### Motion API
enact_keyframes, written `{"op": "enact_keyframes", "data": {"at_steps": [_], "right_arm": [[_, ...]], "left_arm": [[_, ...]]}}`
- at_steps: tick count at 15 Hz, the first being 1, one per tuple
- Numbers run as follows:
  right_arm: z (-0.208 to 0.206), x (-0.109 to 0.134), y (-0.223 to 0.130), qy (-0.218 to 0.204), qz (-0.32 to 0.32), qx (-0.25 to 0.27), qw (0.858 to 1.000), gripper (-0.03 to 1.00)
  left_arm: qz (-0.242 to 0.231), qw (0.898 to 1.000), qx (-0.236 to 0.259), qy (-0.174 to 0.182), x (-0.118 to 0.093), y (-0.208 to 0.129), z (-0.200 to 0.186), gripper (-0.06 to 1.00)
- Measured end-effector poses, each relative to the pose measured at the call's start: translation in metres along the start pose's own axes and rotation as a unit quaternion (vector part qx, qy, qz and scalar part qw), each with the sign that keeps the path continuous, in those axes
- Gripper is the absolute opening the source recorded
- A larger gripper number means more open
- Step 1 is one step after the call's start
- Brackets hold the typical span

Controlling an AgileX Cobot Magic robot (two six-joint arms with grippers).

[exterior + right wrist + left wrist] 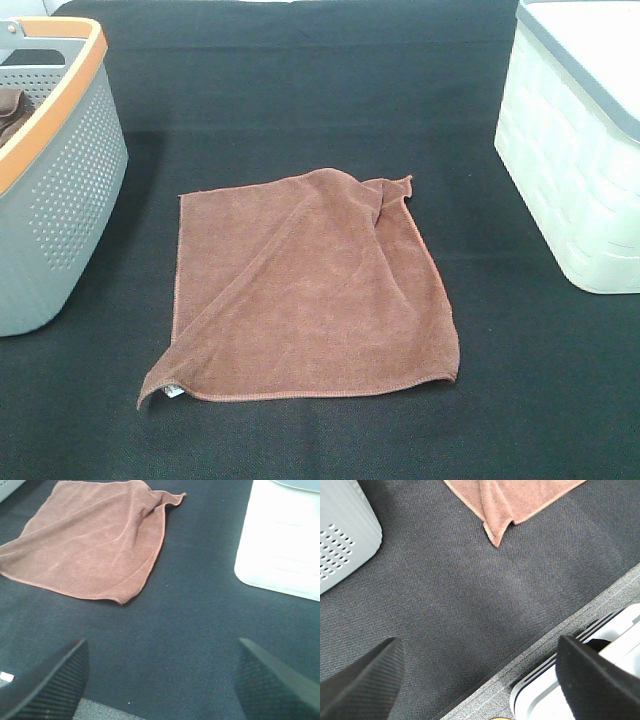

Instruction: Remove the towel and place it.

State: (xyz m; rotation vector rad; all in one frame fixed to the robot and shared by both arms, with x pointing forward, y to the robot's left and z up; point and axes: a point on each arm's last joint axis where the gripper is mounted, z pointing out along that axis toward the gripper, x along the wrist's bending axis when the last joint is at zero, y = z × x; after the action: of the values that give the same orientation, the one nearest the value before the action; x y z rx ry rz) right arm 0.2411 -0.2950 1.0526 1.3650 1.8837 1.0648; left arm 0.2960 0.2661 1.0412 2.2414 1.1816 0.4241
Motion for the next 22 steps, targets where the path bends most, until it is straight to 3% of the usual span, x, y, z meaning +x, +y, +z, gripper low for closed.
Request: {"op": "enact_keyframes", "data": {"at_steps": [7,8,10,13,16,22], "right_arm": [[0.000,-0.001,0.000,-0.005,-0.002,0.000,1.000,0.74],[0.000,-0.001,0.000,-0.005,-0.002,0.000,1.000,0.74],[0.000,-0.001,0.000,-0.005,-0.002,0.000,1.000,0.74],[0.000,-0.001,0.000,-0.005,-0.002,0.000,1.000,0.74],[0.000,-0.001,0.000,-0.005,-0.002,0.000,1.000,0.74],[0.000,-0.001,0.000,-0.008,0.000,-0.001,1.000,0.74]], "left_arm": [[-0.006,1.000,-0.025,0.009,0.000,-0.004,-0.007,0.79],[-0.019,0.999,-0.044,0.024,0.001,-0.007,-0.013,0.79],[-0.068,0.987,-0.112,0.088,0.002,-0.021,-0.031,0.79],[-0.104,0.959,-0.200,0.169,-0.008,-0.042,-0.051,0.79],[-0.114,0.952,-0.213,0.188,-0.011,-0.046,-0.054,0.79],[-0.114,0.952,-0.213,0.189,-0.011,-0.046,-0.054,0.79]]}}
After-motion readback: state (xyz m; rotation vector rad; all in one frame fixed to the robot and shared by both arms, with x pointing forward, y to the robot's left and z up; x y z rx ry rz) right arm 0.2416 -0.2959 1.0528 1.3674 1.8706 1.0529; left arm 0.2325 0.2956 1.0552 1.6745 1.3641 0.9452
